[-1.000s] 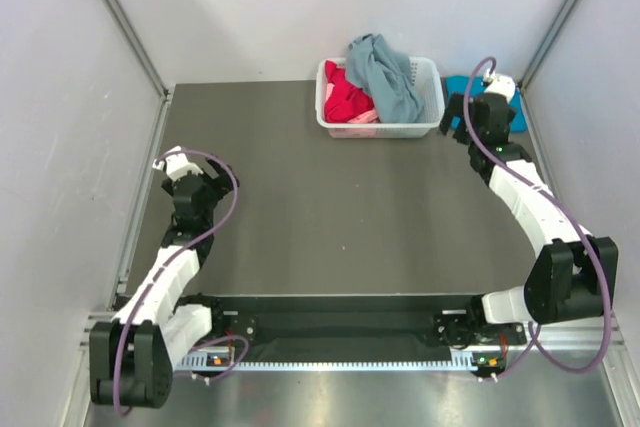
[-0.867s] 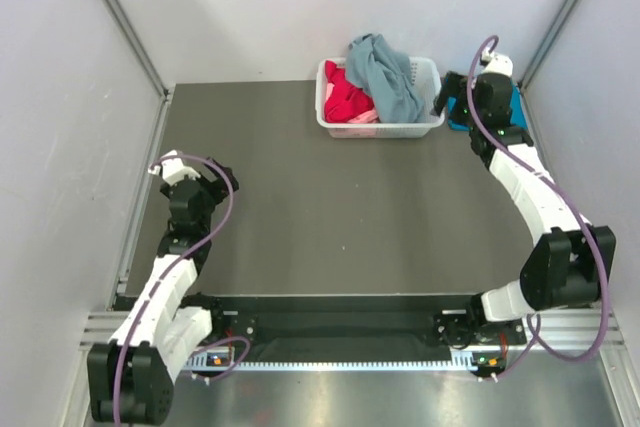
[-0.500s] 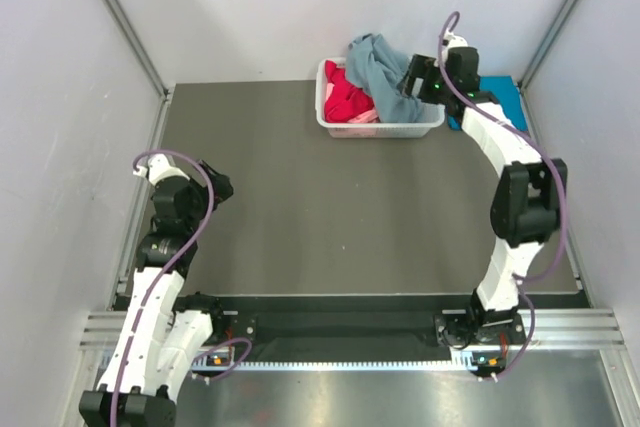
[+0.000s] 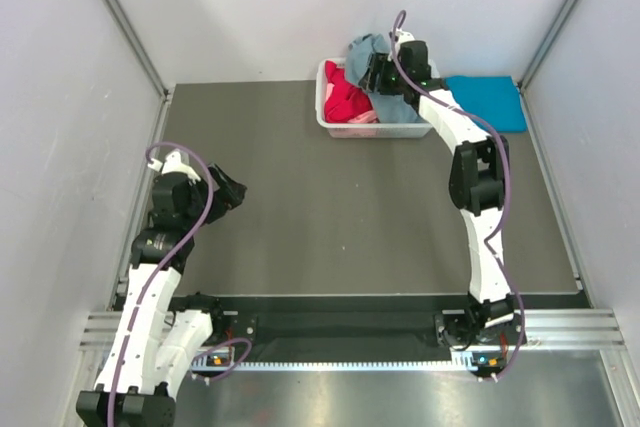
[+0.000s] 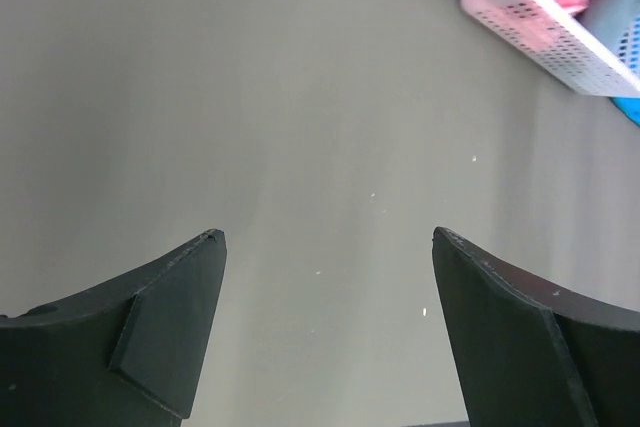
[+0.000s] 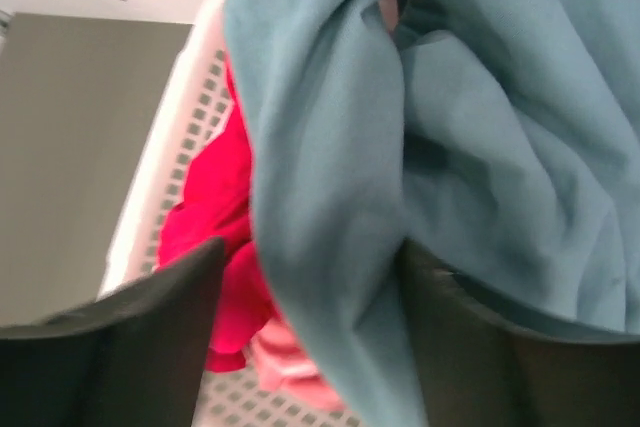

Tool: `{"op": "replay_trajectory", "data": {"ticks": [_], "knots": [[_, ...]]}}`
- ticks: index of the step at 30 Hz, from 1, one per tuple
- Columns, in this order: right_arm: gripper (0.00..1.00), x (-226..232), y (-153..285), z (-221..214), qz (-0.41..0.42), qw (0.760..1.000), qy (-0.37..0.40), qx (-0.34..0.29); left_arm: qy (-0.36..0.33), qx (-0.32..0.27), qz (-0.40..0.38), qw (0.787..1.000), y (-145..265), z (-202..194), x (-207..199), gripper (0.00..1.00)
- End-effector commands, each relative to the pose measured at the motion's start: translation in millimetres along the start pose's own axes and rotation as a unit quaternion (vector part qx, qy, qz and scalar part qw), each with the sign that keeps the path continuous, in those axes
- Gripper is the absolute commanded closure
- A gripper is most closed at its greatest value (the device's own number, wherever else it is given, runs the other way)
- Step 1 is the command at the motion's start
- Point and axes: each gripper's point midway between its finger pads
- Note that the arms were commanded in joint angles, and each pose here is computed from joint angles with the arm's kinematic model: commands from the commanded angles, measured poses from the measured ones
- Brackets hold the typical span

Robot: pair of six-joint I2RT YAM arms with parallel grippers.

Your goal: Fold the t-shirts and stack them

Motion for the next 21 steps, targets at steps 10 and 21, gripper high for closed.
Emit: {"op": "replay_trajectory", "data": {"ticks": [10,21], "knots": [[1.00,-2,12,105,-0.036,0.991,0.020,-0.128,-0.060,-0.020,-0.004,0.998,18,28,-22,0.13],[1.00,101,247,335,0.019,0.899,0.040,-0.436,-0.022,0.006,-0.018,1.000,13,18,-28,0.16]]}}
Point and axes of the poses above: each gripper's point midway between its finger pads, its own y axis back along the fingers, its own x axis along the line the jaws close on, z = x × y, and after that the axes turned 13 degrees about y, right-handed
